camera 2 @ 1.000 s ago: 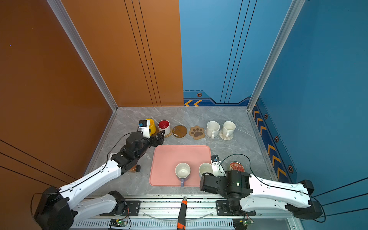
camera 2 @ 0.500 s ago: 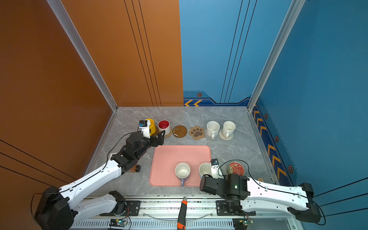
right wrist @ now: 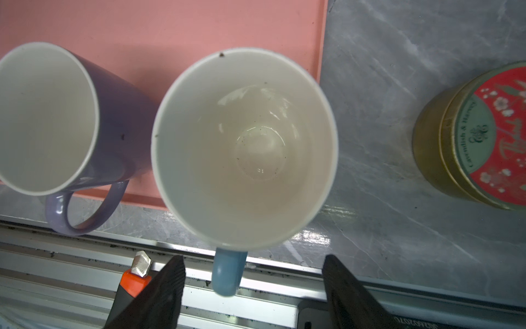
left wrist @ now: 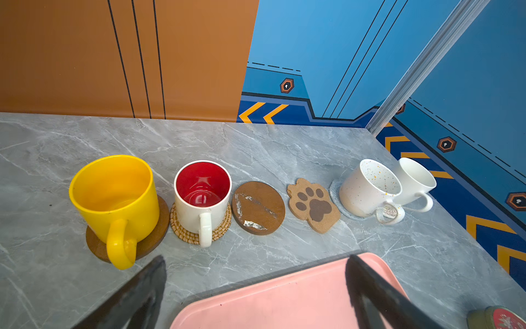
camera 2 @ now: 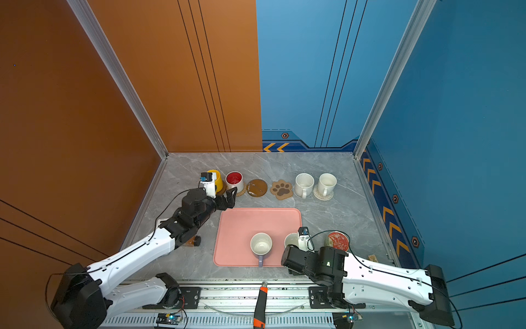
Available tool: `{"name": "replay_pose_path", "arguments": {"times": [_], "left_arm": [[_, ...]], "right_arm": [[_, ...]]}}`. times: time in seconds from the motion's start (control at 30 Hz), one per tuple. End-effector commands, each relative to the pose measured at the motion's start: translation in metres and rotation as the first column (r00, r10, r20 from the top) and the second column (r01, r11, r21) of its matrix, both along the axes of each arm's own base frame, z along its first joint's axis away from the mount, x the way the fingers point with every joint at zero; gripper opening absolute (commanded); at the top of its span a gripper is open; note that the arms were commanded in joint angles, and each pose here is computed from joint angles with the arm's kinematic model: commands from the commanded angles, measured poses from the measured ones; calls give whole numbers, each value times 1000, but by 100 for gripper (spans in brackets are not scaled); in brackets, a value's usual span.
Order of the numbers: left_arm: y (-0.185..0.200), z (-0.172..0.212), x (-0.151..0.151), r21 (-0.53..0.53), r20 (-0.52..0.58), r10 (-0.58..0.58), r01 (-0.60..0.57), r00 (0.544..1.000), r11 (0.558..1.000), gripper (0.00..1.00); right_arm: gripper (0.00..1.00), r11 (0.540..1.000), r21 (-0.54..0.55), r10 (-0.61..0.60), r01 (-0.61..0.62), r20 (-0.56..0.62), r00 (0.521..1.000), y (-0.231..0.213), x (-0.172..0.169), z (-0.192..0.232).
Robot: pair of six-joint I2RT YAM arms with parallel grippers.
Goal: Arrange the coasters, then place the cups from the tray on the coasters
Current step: 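Lower the right gripper into the blue-handled mug's opening and close it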
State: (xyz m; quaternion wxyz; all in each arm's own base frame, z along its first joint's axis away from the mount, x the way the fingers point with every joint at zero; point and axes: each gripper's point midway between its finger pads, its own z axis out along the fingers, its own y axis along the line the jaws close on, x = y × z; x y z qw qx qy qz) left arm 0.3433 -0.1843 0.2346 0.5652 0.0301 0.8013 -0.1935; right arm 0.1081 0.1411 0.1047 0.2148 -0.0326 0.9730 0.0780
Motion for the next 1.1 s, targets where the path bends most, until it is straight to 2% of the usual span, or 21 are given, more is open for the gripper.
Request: {"name": "replay_pose_path", "arguments": {"times": [0.0, 0.43, 0.67, 1.07], "left_arm": [[-3, 1, 1, 6, 10, -19, 19, 1000, 1000, 99], [-3, -1, 2, 11, 6, -23, 23, 1000, 1000, 99], [-3, -3, 3, 12, 3, -25, 25, 1000, 1000, 99], [-7, -4, 5, 13, -5, -35, 35, 999, 999, 99]], "right_arm": [[75, 1000, 13, 4, -4, -12, 1000, 4, 2, -6], [67, 999, 26, -26, 28, -58, 998, 5, 12, -18], [64, 1000, -14, -25, 24, -92, 995, 6, 12, -28], [52, 999, -7, -38, 38, -96, 995, 9, 18, -36]]}}
